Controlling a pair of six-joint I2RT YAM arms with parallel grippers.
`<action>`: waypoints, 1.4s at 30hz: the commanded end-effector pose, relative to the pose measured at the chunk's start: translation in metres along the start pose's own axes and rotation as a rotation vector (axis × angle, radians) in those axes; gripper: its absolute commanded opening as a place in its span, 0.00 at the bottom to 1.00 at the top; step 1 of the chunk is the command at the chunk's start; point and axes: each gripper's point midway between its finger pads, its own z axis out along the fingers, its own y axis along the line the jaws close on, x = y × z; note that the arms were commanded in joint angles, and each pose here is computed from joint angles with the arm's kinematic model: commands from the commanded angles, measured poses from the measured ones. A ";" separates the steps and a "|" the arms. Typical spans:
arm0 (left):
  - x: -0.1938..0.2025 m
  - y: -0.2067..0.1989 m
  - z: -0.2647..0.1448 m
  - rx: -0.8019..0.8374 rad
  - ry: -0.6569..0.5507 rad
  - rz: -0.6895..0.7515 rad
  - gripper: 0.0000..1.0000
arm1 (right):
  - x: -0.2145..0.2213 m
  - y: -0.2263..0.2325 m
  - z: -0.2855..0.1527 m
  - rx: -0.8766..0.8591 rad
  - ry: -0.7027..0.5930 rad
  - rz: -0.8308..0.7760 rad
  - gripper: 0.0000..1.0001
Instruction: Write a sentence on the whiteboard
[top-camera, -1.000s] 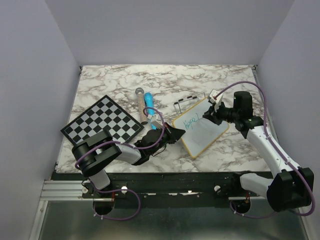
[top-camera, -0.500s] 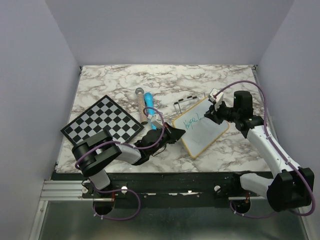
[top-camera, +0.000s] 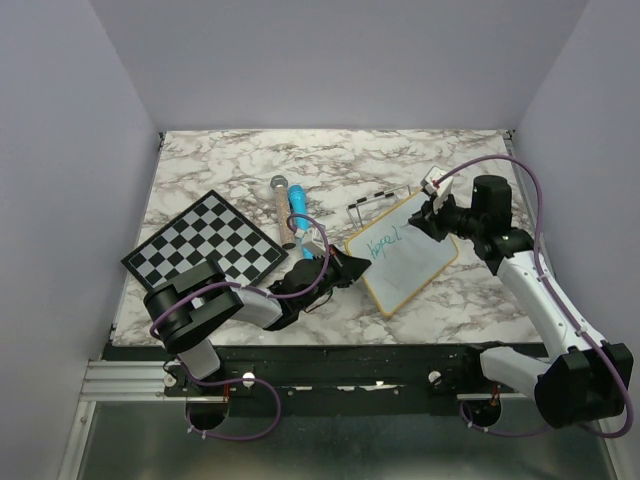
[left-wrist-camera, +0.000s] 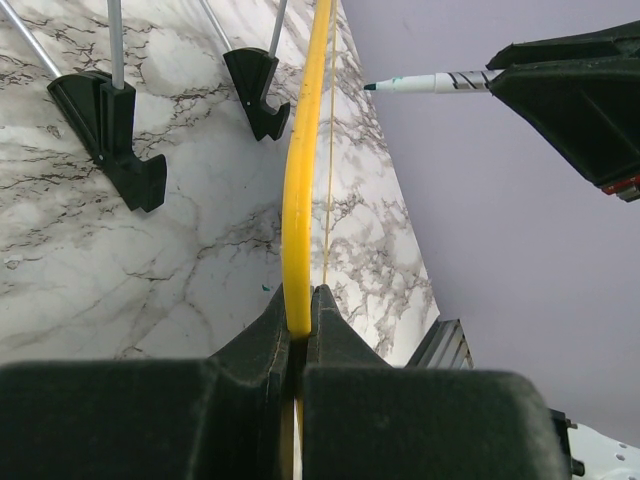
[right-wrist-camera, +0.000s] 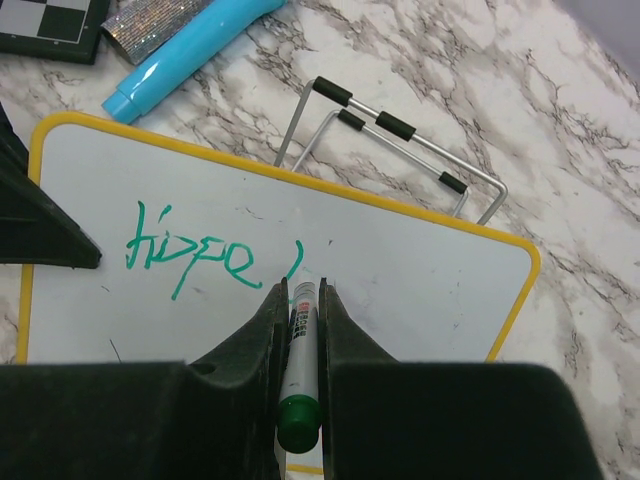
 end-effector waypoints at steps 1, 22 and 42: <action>0.012 0.006 -0.004 0.001 0.047 0.037 0.00 | -0.006 -0.006 0.000 0.024 -0.024 0.004 0.01; 0.013 0.006 -0.004 0.003 0.050 0.035 0.00 | 0.010 -0.014 0.015 0.020 0.012 0.019 0.00; 0.013 0.009 -0.005 -0.002 0.048 0.033 0.00 | 0.010 -0.006 0.005 0.021 0.010 0.021 0.01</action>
